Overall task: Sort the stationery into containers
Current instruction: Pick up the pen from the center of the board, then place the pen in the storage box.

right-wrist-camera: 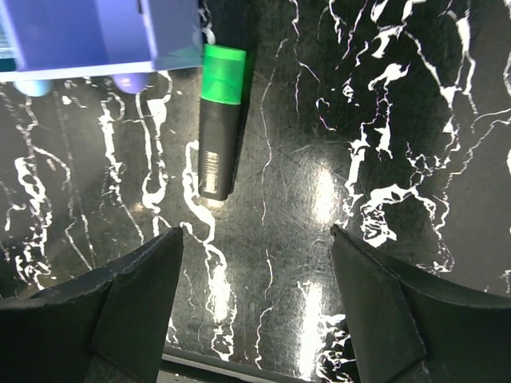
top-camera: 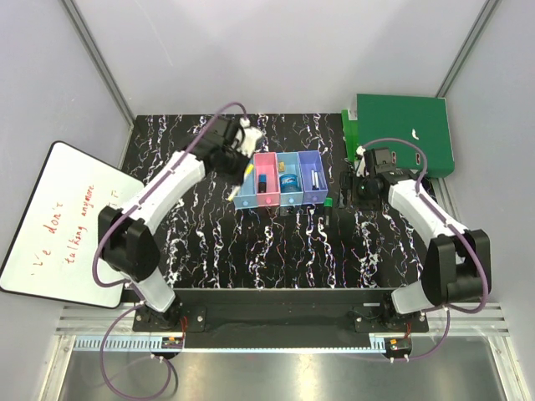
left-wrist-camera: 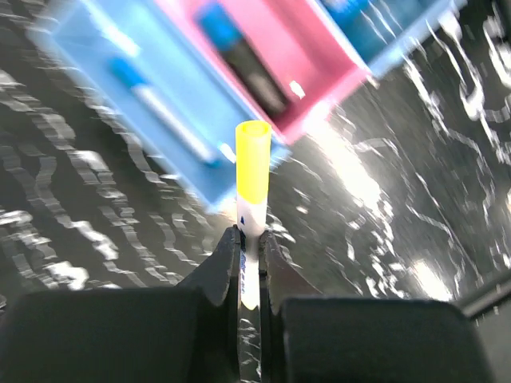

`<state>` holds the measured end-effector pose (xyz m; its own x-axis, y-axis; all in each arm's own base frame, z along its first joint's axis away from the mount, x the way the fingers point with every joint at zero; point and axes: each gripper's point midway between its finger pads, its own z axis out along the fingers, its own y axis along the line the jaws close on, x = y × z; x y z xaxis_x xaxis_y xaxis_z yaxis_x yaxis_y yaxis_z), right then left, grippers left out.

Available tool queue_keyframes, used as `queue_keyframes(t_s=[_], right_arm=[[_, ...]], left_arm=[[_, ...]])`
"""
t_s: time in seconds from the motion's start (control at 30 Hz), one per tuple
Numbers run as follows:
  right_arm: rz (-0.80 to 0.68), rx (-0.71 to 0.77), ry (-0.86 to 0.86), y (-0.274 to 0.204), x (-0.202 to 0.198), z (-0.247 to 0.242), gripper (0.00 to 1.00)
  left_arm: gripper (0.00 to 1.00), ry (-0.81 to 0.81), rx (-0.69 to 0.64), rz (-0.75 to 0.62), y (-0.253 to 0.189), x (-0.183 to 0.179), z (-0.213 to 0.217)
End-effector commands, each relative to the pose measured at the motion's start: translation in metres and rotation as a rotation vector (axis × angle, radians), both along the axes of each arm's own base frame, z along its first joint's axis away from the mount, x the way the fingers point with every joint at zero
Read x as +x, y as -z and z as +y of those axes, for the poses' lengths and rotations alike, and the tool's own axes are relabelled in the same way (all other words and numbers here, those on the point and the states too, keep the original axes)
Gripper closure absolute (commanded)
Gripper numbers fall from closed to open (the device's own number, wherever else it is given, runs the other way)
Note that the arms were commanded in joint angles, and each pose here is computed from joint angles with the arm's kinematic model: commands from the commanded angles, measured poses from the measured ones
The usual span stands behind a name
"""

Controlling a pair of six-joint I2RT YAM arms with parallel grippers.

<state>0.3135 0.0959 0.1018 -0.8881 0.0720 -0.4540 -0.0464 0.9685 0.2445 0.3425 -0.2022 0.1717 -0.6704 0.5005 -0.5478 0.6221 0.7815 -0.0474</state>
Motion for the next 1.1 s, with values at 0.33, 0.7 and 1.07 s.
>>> queue_keyframes(t_s=[0.33, 0.7, 1.07], right_arm=[[0.108, 0.014, 0.025, 0.042, 0.027, 0.009, 0.2], [0.14, 0.013, 0.003, 0.061, 0.047, 0.025, 0.2], [0.132, -0.054, -0.07, 0.072, 0.049, 0.048, 0.2]], left_arm=[[1.0, -0.223, -0.055, 0.054, 0.021, 0.08, 0.028], [1.0, -0.222, -0.104, 0.024, 0.011, 0.11, 0.016], [1.0, -0.226, -0.132, 0.042, 0.014, 0.112, 0.012]])
